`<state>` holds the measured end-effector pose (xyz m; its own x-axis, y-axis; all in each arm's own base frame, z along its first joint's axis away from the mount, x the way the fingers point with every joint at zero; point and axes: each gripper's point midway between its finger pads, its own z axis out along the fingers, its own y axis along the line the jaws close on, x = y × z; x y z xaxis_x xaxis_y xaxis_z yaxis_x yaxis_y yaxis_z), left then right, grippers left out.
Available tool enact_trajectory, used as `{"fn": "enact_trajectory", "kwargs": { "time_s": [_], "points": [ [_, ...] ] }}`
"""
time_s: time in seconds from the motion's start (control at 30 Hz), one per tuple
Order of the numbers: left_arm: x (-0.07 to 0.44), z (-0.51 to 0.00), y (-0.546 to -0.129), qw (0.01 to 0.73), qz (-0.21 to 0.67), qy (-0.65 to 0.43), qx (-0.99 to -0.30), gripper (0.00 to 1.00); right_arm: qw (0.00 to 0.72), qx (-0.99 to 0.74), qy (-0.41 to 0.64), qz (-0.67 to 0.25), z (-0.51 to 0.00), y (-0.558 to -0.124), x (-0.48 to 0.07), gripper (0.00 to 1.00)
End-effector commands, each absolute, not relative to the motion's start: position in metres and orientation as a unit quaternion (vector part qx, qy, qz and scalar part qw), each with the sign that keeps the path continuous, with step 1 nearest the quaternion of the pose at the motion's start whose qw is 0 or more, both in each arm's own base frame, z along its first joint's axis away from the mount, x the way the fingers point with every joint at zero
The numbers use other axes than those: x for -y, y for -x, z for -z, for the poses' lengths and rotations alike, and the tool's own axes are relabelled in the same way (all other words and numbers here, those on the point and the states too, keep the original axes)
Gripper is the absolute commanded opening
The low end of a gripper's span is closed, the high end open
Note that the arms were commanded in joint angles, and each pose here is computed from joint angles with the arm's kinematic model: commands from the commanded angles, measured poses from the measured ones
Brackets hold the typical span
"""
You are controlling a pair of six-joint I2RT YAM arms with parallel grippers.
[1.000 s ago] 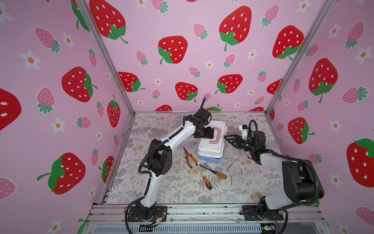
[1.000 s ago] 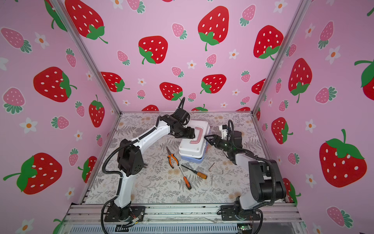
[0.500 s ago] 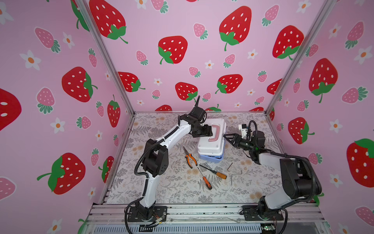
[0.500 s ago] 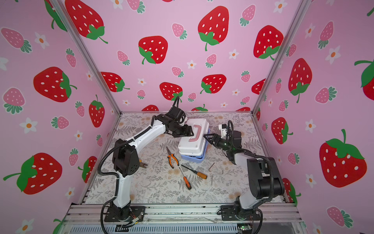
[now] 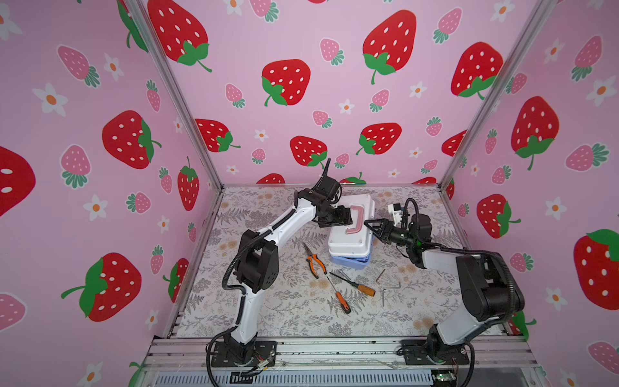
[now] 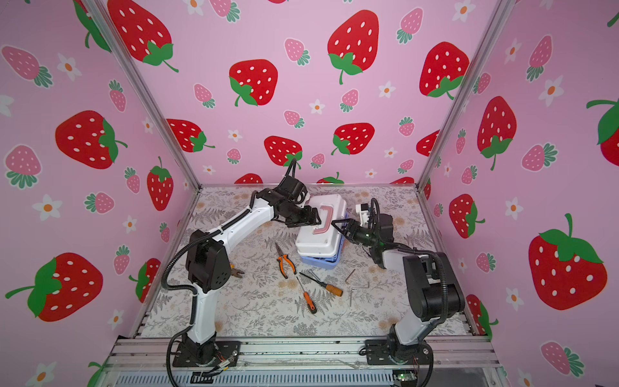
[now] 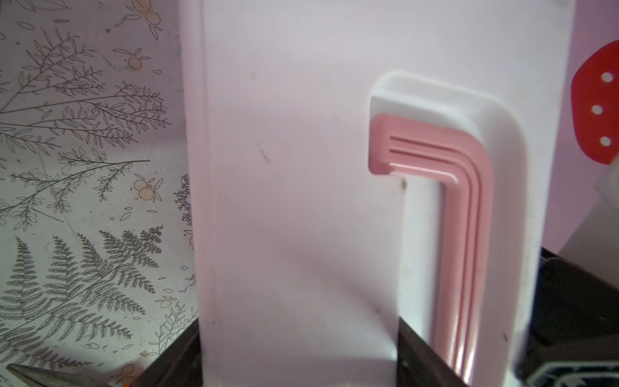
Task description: Pack the tool kit
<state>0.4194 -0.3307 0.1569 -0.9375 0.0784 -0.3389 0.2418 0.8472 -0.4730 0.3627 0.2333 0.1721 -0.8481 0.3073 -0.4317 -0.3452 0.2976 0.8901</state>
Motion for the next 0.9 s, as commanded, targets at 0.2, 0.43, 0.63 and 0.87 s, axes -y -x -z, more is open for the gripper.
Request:
{"fn": "enact_trajectory", "kwargs": {
  "time_s": [0.2,0.43,0.63,0.87],
  "points": [
    [0.312,-0.215,-0.426,0.268,0.184,-0.087,-0.942,0.99,0.306,-0.721,0.064,-0.619,-0.213,-0.363,-0.244,0.65],
    [0.307,-0.276,-0.4,0.4,0.059,-0.127,-0.906,1.0,0.307,-0.716,0.062,-0.624,-0.215,-0.363,-0.244,0.66],
    [0.34,-0.275,-0.358,0.387,0.073,-0.211,-0.895,0.99,0.311,-0.71,0.064,-0.629,-0.223,-0.365,-0.245,0.63],
    [0.354,-0.246,-0.325,0.364,0.033,-0.257,-0.895,0.99,0.316,-0.709,0.061,-0.627,-0.228,-0.369,-0.246,0.59]
  ]
}}
